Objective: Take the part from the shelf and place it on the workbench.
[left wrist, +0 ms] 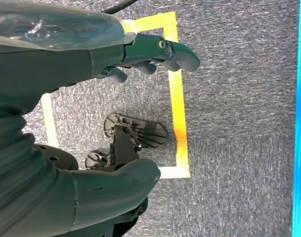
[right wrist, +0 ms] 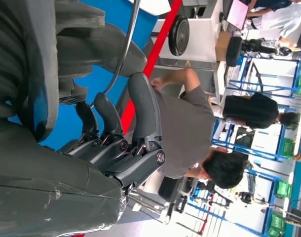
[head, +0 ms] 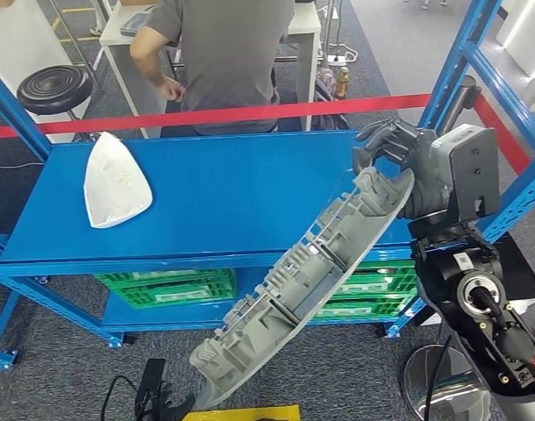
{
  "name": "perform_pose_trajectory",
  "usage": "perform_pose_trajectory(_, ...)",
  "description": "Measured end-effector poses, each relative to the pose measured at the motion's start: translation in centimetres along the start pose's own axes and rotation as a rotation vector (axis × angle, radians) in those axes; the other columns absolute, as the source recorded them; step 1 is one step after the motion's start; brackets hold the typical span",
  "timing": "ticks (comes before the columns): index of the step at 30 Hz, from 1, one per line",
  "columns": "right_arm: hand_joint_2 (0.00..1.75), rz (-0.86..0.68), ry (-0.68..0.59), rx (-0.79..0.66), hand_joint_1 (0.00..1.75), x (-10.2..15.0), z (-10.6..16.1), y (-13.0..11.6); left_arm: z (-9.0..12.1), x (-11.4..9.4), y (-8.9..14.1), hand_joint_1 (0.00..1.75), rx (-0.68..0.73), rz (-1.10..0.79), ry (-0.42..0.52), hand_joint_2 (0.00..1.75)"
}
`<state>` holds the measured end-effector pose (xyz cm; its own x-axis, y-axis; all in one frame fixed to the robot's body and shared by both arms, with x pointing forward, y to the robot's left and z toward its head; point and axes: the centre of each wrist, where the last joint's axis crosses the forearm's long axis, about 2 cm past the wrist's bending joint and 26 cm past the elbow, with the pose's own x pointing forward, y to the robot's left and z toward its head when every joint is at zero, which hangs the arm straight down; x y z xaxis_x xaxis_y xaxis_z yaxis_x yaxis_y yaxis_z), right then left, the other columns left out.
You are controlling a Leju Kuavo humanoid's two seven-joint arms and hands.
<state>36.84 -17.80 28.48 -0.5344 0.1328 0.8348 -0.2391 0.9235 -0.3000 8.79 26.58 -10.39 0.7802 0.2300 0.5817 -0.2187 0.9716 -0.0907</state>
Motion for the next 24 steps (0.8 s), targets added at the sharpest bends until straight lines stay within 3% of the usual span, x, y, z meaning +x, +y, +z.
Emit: perform_pose_trajectory(24,1.75,0.015,0.037,0.008,1.75,-1.1,1.2,-0.2,0.0,-0.1,0.0,0.00,-0.003,-0.004,0.005,1.75)
